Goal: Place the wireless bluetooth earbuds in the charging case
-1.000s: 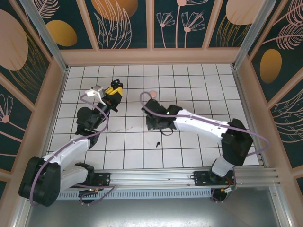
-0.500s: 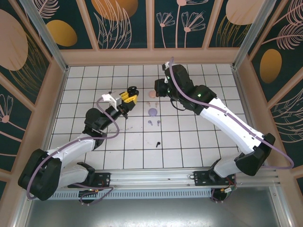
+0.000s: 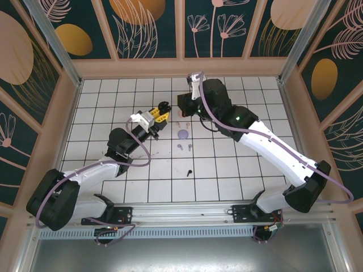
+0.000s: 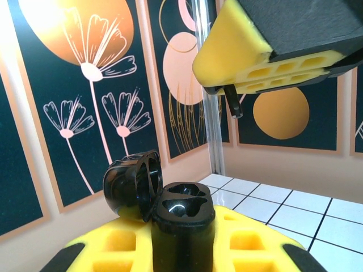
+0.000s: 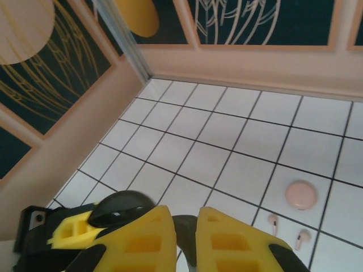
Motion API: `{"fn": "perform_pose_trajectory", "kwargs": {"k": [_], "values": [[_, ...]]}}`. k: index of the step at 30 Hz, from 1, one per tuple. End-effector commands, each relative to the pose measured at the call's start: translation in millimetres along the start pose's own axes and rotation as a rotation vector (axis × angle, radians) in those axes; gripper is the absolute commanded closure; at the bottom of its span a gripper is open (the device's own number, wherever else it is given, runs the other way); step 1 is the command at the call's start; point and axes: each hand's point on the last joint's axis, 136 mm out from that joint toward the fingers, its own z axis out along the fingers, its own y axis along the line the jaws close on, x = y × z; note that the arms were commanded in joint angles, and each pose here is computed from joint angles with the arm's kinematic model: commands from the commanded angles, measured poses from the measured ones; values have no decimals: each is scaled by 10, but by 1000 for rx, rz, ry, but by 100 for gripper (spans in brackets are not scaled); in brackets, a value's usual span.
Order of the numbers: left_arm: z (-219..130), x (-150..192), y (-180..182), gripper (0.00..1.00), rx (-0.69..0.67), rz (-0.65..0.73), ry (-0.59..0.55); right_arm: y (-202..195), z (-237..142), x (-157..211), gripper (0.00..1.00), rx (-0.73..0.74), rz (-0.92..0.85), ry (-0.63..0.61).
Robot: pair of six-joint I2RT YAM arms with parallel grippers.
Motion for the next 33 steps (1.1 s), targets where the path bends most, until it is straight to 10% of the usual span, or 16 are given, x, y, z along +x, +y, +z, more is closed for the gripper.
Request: {"fn": "perform_pose_trajectory", "kwargs": {"k": [1,33], "values": [[90,-296,-28,100,26,72,-102,229,-171,-184,89,-85,-40,-101],[265,-360,-139,100,93,23,-140,258,-20,-103,88,-98,9,-195]]}}
